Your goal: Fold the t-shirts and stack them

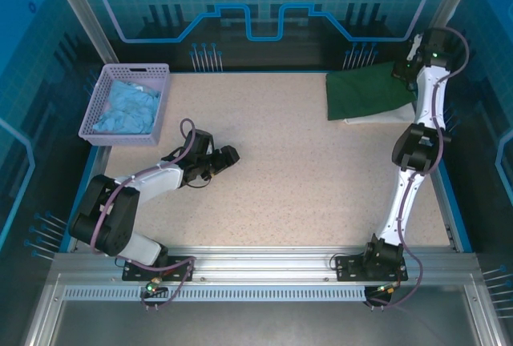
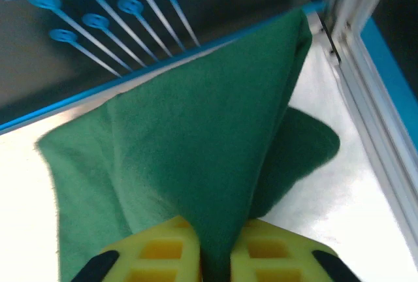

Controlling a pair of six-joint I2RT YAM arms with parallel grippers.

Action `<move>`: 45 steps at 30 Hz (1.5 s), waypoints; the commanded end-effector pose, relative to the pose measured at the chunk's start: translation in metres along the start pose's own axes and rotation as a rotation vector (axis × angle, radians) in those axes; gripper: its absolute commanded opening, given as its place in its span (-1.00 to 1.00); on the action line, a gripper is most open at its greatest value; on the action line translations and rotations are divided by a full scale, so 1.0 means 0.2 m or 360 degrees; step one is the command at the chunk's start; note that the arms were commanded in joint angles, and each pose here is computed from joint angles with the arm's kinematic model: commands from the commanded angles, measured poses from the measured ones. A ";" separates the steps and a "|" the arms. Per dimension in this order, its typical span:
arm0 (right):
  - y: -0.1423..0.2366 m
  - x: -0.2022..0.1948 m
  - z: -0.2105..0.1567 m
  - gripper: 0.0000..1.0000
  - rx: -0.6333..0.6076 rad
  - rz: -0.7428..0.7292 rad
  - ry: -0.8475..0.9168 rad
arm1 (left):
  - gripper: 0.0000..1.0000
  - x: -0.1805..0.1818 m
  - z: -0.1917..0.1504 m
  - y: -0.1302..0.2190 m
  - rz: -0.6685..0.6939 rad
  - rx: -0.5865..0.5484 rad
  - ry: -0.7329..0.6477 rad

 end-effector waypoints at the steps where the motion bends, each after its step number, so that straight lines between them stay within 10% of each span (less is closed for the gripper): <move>1: -0.10 -0.12 -0.04 -0.44 0.0044 -0.0141 -0.0045 | 0.66 -0.02 0.03 0.00 0.0008 0.0017 0.0016; 7: -0.05 -0.29 0.00 0.03 -0.0052 -0.0337 -0.0269 | 0.72 -0.02 0.03 0.05 0.0025 -0.0036 0.0000; 9: 0.00 -0.29 0.03 0.68 -0.0090 -0.0382 -0.0304 | 0.78 -0.04 0.03 0.10 0.0029 -0.0104 -0.0040; 14: 0.20 -0.11 -0.01 0.99 -0.0120 -0.0331 -0.0310 | 0.89 -0.20 0.04 0.30 0.0086 -0.0241 -0.0200; 24: 0.67 0.50 -0.64 0.99 -0.0549 0.0078 0.0210 | 0.98 -0.35 0.31 0.87 0.0210 -0.0974 -0.0482; 30: 0.65 0.48 -1.08 1.00 -0.0588 0.0050 0.0322 | 0.98 -0.11 0.42 0.90 0.0327 -0.1330 -0.0620; 36: 0.58 0.45 -1.33 0.99 -0.0650 -0.0003 0.0498 | 0.98 0.32 0.48 0.72 0.0655 -0.1135 -0.0438; 45: 0.36 0.53 -1.37 1.00 -0.0452 0.0210 0.0588 | 0.98 0.46 0.42 0.55 0.0509 -0.1213 -0.0584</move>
Point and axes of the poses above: each hand's point on the last joint's axis, 136 mm out from that joint toward the fingers, its own y axis back along the fingers, its own x axis along the line the jaws close on, z = x × y, the point moved 7 cm from there along y, back along the fingers, and after that the axes turned 3 degrees about y, right-handed, at the moved point
